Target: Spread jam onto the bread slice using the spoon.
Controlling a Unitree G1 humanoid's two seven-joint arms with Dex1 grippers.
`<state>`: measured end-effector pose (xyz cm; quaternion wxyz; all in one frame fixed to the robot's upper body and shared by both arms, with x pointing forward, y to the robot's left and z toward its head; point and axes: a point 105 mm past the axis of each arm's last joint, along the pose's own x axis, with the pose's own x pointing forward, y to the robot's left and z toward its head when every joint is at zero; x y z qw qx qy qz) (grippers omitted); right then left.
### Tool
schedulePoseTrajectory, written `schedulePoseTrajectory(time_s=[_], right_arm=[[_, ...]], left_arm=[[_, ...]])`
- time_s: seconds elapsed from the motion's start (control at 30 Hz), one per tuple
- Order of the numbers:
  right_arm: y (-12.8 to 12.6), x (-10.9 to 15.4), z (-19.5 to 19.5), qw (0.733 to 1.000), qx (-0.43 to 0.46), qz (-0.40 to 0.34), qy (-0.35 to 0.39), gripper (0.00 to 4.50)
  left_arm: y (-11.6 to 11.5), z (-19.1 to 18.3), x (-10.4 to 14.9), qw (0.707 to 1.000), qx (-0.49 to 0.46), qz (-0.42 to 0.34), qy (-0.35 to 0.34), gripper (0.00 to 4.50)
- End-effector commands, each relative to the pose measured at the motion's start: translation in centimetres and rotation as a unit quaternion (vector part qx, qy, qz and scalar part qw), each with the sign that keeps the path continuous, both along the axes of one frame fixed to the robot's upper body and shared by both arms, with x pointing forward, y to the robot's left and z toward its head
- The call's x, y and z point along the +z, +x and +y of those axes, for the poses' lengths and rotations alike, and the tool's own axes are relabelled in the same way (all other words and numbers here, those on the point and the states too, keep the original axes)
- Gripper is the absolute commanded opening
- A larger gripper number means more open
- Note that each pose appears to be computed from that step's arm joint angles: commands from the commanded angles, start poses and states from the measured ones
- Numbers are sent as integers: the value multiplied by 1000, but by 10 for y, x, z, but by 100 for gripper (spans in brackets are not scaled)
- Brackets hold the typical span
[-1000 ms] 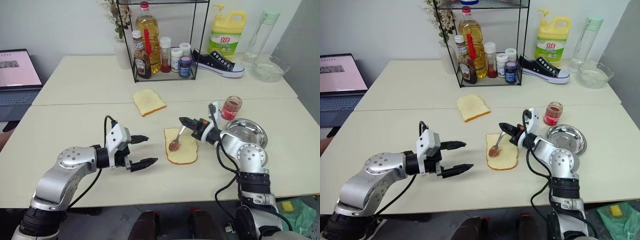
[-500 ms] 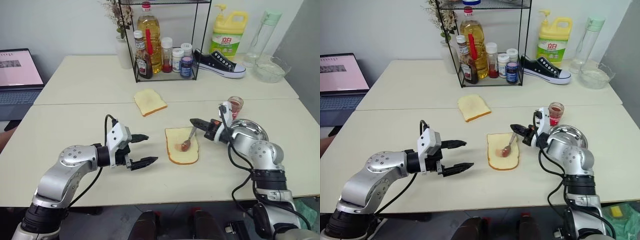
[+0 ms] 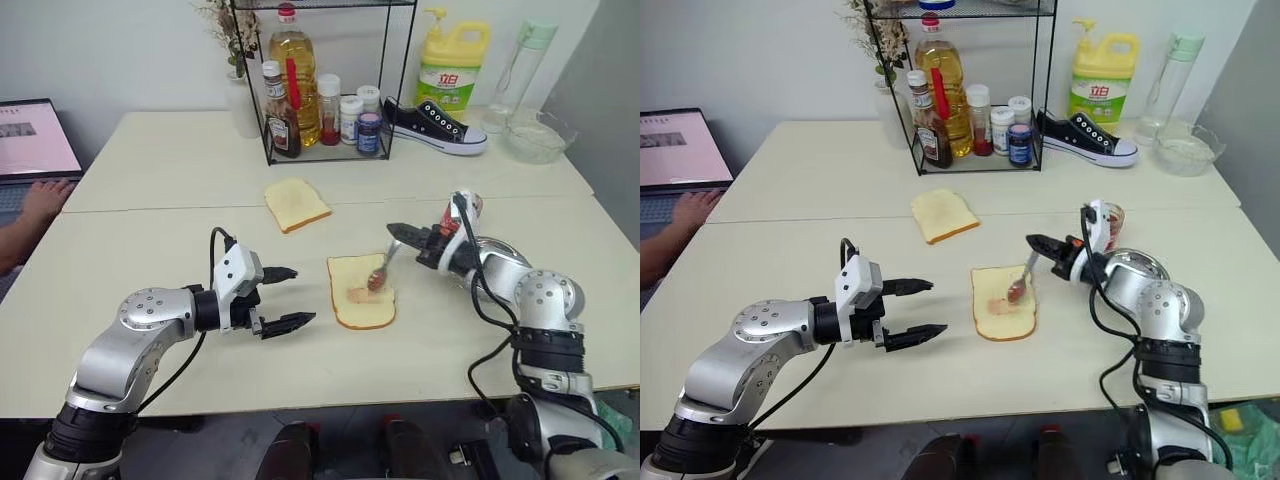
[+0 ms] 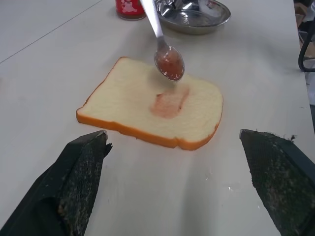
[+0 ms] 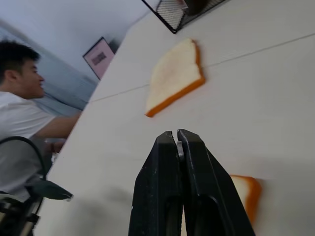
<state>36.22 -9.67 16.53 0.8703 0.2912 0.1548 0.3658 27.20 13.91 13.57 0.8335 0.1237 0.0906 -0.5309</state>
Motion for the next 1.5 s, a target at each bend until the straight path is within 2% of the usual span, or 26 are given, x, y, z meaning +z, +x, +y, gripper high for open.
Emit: schedulePoseTrajectory(time_s=[0.03, 0.3, 0.43, 0.77, 1.27, 1.43, 1.5], right_arm=[[4, 11, 8, 1000, 3, -11, 25, 2], [12, -27, 15, 999, 0, 30, -18, 2], [11, -35, 9, 999, -4, 33, -42, 2], [-13, -26, -15, 998, 7, 27, -62, 2], [-22, -22, -39, 997, -5, 42, -69, 2], [-27, -13, -47, 997, -4, 44, -57, 2], [-27, 0, -46, 999, -5, 30, -36, 2]], left_arm=[[-1, -4, 7, 1000, -11, -17, -1, 450], [-2, -5, 7, 1000, -13, -16, -1, 450], [-3, -6, 7, 1000, -14, -15, -2, 450], [-1, -8, 6, 1000, -19, -14, -3, 450], [3, -7, 7, 1000, -24, -18, 1, 450], [4, -7, 6, 1000, -18, -21, 0, 450], [5, -8, 6, 1000, -18, -22, -1, 450]])
